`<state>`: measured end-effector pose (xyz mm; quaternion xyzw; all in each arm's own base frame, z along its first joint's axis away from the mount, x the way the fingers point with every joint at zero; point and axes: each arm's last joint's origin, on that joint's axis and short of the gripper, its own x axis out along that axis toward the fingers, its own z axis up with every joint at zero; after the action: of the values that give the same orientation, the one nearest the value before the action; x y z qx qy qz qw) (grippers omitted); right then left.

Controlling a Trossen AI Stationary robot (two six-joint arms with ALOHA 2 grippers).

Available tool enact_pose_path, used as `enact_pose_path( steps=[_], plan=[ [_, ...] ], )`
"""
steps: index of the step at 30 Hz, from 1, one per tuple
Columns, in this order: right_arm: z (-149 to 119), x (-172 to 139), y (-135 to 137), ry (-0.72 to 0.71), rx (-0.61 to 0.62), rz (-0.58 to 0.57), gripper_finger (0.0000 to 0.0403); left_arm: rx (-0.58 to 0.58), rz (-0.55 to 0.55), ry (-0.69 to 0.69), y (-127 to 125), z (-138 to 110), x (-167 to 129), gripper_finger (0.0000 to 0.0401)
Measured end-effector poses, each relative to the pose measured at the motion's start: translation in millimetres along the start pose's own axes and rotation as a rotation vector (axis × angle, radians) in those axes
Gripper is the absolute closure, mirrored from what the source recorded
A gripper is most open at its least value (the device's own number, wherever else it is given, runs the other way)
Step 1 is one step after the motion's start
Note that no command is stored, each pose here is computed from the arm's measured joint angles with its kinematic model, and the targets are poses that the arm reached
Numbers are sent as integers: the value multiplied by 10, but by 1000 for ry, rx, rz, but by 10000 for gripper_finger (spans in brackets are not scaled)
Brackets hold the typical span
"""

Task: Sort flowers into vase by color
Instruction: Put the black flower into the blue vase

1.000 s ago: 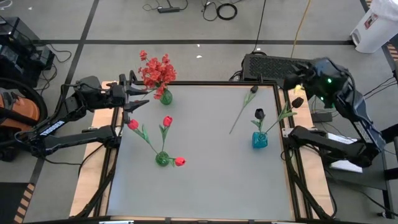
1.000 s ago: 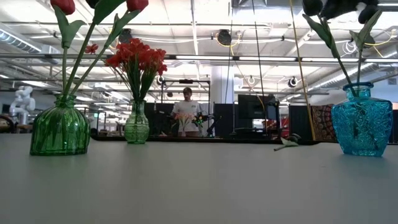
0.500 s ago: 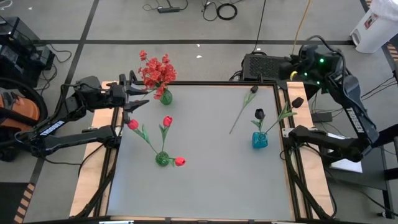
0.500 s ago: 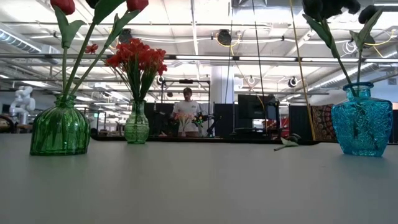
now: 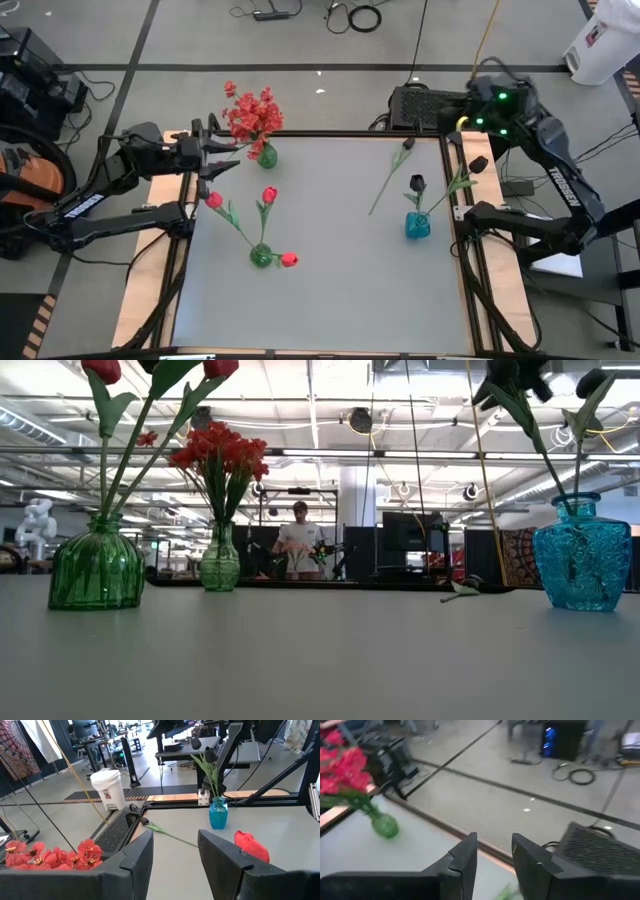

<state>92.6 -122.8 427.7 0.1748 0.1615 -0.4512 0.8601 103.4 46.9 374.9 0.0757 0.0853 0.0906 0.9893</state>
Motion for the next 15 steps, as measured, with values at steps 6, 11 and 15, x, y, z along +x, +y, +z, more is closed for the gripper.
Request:
enact_pose_path(
  steps=[6, 11, 15],
  plan=[
    [7, 378, 58, 24, -6, 7, 289, 0, 0, 0, 0, 0, 0, 237],
    [49, 759, 28, 45, -7, -44, 289, 0, 0, 0, 0, 0, -1, 237],
    [27, 1066, -26, 101, 1, -49, 289, 0, 0, 0, 0, 0, -1, 237]
  ],
)
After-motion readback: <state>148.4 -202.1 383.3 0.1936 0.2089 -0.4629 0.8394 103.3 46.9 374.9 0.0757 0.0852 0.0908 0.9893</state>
